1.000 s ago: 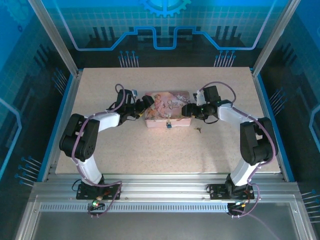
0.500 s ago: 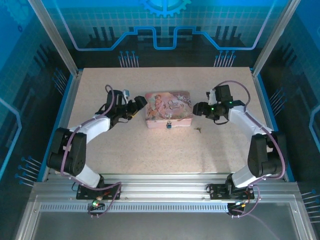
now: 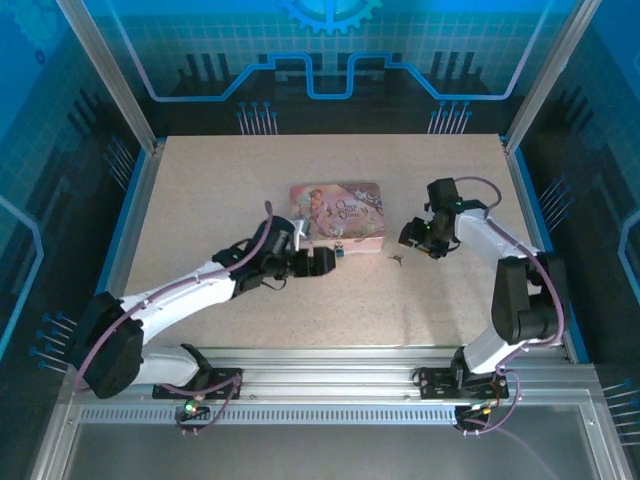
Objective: Unlock the padlock with the key
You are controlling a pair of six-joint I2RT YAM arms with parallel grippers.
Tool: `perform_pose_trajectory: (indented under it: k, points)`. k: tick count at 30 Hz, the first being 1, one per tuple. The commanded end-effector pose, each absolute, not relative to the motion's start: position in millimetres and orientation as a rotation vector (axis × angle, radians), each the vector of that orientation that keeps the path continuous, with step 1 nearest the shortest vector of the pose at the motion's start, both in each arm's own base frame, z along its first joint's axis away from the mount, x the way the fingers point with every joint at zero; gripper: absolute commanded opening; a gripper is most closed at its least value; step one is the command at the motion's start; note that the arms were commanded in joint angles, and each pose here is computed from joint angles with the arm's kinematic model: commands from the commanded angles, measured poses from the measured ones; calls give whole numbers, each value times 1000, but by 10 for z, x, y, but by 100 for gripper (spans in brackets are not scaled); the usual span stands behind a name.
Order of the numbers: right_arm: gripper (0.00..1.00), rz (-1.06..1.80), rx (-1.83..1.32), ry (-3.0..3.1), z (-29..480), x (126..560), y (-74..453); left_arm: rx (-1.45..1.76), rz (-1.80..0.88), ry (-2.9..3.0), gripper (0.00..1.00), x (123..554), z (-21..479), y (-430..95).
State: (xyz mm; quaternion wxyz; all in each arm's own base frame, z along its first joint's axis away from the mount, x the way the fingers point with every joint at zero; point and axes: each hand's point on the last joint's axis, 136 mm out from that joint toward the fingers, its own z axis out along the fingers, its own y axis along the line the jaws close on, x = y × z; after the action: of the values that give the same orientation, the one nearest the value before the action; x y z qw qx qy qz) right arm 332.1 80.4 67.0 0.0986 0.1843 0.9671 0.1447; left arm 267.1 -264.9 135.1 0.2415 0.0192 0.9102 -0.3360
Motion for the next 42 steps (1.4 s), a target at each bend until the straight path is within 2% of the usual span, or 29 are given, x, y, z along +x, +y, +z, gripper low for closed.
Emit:
perform_pose_trajectory:
  k: [1,4,7,16,22,26,30,36,39,42]
  points:
    - [52,394,612,2909,569,3321,850,75,-769,2522,86,2555,1160,-2568]
    - [50,387,626,2931,482,3360,908,107,-766,2541,86,2468,1091,-2651]
    - [44,390,643,2943,406,3401,958,104,-762,2562,86,2428,1007,-2690]
    - [41,359,681,2994,227,3408,1058,101,-771,2588,85,2347,878,-2741]
    - [33,343,705,3003,166,3404,1048,85,-773,2594,85,2330,820,-2726]
    - [32,322,716,3012,118,3400,1033,71,-779,2598,85,2319,786,-2720]
    - [25,302,720,3019,86,3398,1018,66,-779,2604,84,2304,751,-2719]
    - [5,330,733,3018,86,3385,1037,56,-773,2612,84,2285,711,-2701]
    - [0,342,749,3006,97,3373,1026,49,-775,2611,84,2284,703,-2699]
    - [0,389,765,2979,153,3372,1029,43,-777,2610,84,2287,710,-2697]
